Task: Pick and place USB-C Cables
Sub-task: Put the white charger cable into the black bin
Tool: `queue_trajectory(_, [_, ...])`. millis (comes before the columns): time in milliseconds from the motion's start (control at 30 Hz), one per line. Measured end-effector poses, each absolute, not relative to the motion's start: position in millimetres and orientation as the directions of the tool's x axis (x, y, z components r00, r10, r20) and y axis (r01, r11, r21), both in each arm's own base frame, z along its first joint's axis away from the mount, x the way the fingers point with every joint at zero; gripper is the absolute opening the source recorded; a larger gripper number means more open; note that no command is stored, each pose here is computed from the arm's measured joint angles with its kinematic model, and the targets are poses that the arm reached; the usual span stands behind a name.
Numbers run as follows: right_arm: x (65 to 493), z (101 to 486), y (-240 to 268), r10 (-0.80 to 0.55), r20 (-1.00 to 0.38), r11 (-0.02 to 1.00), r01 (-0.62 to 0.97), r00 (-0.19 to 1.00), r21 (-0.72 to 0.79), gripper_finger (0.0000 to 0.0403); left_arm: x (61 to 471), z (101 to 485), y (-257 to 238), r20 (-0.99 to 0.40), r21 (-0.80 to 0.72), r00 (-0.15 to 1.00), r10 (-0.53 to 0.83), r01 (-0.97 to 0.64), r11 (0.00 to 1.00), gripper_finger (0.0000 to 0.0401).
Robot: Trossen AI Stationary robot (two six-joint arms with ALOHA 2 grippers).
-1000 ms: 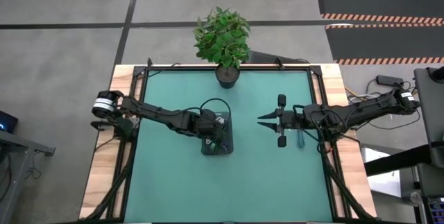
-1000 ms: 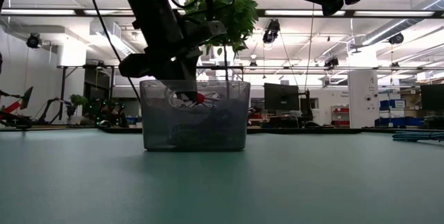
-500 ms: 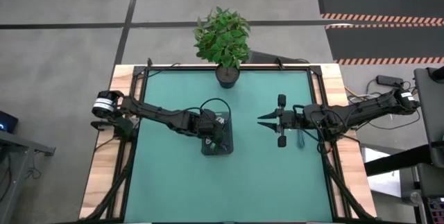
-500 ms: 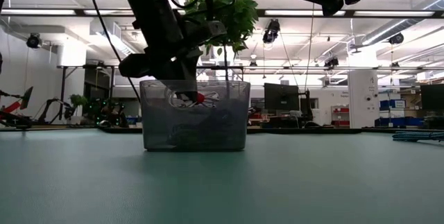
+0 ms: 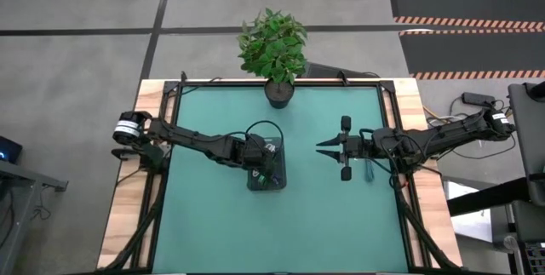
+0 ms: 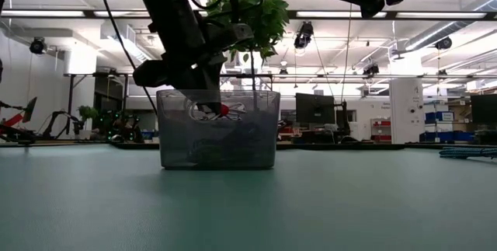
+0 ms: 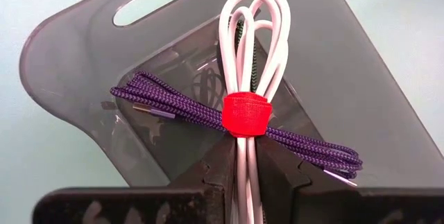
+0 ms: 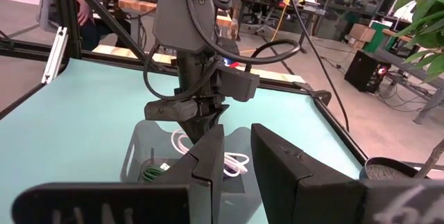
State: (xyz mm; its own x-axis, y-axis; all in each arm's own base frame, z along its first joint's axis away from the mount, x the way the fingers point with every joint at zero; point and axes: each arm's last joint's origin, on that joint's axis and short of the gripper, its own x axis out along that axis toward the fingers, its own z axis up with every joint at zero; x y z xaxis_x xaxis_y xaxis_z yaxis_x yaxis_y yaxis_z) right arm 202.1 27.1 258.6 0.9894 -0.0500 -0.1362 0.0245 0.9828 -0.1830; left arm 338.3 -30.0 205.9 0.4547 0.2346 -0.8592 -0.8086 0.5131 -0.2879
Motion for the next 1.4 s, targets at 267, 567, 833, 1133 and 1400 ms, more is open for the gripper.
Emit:
queue_trajectory(267, [202.1,258.6,27.1,-0.050,-0.136,0.983,0.024,0.989,-0.183,0.0063,339.1,207.5,-30.8,-0.859,-0.295,0.460,0.226,-0.805,0.515,0.0035])
queue_trajectory(567, [202.1,258.5,27.1,-0.050,-0.137,0.983,0.024,0.989,-0.183,0.0063,340.1,209.7,-32.8,-0.855,-0.290,0.468,0.223,-0.789,0.541,0.0035])
queue_trajectory(833, [202.1,258.5,27.1,-0.050,-0.137,0.983,0.024,0.989,-0.183,0.0063,338.0,205.9,-32.5,-0.861,-0.280,0.456,0.225,-0.794,0.540,0.0035])
queue_trajectory(1133, [202.1,258.5,27.1,-0.050,-0.137,0.983,0.024,0.989,-0.183,0.0063,337.5,205.0,-32.3,-0.862,-0.276,0.453,0.226,-0.795,0.540,0.0037])
queue_trajectory(1400, [202.1,258.3,27.1,-0.050,-0.140,0.983,0.024,0.989,-0.184,0.0063,337.5,204.9,-32.2,-0.861,-0.275,0.453,0.230,-0.796,0.540,0.0078])
